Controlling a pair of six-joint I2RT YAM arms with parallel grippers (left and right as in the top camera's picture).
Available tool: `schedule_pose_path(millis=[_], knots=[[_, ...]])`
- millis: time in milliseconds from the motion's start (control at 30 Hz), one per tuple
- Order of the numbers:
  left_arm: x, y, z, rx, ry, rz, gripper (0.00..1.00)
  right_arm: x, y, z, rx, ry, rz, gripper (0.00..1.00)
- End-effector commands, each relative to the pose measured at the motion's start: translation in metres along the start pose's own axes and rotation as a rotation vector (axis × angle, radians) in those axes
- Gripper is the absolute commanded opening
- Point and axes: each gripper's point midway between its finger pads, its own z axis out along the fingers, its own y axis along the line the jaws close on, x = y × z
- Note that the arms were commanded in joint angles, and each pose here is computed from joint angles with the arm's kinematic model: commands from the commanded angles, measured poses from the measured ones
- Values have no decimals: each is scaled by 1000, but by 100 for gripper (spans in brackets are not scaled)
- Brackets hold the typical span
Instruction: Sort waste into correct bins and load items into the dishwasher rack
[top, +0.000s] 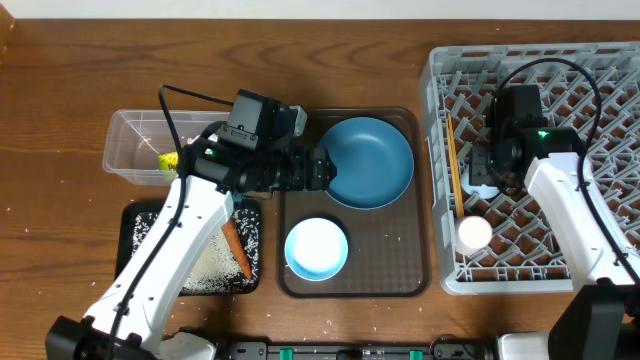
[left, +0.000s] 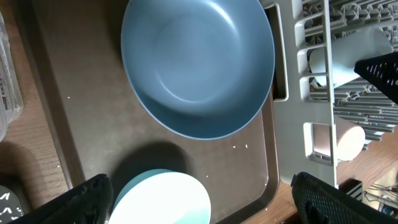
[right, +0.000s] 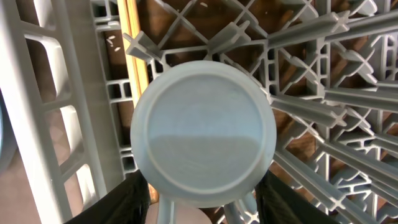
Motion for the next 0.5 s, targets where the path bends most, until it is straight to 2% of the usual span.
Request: schedule_pose_path(millis=[0, 100, 267, 467], knots=[[1, 3, 1, -11, 3, 2, 94, 1, -3, 4, 3, 8, 14, 52], [1, 3, 1, -11, 3, 2, 94, 1, -4, 4, 3, 8, 15, 54], [1, 3, 1, -11, 3, 2, 94, -1, -3, 4, 2, -1, 15, 86], [1, 3, 1, -11, 3, 2, 94, -15, -2, 3, -6, -59, 23, 89]])
